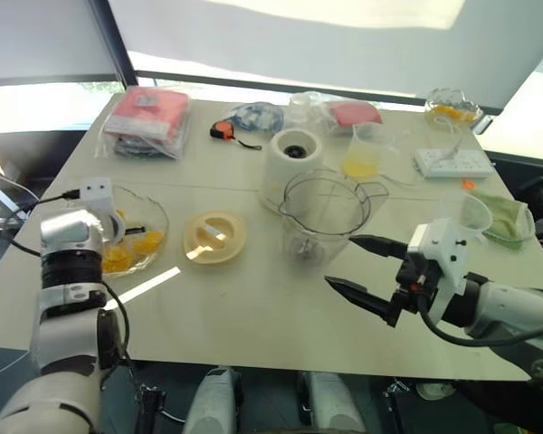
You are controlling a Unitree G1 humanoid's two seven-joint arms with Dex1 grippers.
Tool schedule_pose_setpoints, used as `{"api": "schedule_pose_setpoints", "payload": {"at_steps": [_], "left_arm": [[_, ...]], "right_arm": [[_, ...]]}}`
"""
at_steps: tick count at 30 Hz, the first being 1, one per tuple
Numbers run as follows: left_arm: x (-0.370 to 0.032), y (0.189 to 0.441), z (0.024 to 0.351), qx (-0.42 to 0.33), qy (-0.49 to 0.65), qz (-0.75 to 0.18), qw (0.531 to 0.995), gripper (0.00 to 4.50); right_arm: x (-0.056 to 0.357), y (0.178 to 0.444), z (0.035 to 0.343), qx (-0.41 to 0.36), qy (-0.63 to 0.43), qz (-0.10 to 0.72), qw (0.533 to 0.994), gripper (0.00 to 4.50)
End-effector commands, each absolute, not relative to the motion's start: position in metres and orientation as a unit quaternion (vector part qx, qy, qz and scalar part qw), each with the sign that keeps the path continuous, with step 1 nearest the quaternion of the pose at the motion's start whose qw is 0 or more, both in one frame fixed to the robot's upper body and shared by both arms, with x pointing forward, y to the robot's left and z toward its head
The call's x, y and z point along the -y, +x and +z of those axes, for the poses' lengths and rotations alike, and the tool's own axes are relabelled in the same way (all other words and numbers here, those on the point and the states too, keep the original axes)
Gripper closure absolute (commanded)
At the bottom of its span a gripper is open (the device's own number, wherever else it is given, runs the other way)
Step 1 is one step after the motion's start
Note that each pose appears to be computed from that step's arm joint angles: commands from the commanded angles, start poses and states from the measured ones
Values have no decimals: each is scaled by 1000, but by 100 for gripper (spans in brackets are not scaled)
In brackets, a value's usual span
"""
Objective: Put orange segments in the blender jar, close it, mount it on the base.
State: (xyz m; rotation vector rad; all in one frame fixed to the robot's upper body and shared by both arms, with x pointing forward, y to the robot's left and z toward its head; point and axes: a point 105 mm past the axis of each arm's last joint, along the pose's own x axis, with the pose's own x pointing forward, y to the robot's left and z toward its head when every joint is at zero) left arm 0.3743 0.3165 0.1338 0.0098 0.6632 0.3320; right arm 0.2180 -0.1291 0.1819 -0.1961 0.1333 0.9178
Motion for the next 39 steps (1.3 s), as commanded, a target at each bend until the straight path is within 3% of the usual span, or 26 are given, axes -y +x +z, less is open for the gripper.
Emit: {"api": "schedule_pose_setpoints", "payload": {"at_steps": [1, 6, 9, 12, 14, 17, 19, 25, 33, 36, 39], "left_arm": [[-304, 370, 177, -284, 56, 104, 952, 446], [-257, 375, 254, -188, 131, -91, 969, 446], [-210, 376, 300, -124, 150, -235, 952, 446], [-146, 363, 334, -57, 168, -418, 891, 446], [-101, 351, 344, -27, 169, -537, 826, 446], [-48, 339, 346, -18, 115, -660, 742, 446], [-29, 342, 343, -29, 89, -690, 717, 446], [4, 339, 286, -70, 195, -756, 622, 446], [22, 342, 237, -87, 263, -770, 575, 446], [28, 349, 227, -91, 275, -753, 591, 354], [29, 351, 225, -91, 272, -749, 597, 213]], "right_arm": [[132, 219, 187, -50, -94, 441, 891, 24], [151, 225, 189, -54, -75, 411, 907, 24], [163, 226, 190, -58, -74, 392, 915, 24], [175, 226, 193, -47, -52, 365, 928, 24], [184, 227, 196, -31, -39, 335, 941, 24], [199, 225, 196, -12, -27, 279, 960, 24], [204, 223, 197, 0, -13, 255, 967, 24], [200, 215, 191, 8, -4, 230, 973, 24], [197, 212, 183, -1, 4, 217, 976, 24], [199, 215, 184, 0, 2, 216, 976, 24], [198, 218, 185, 3, 3, 219, 976, 24]]}}
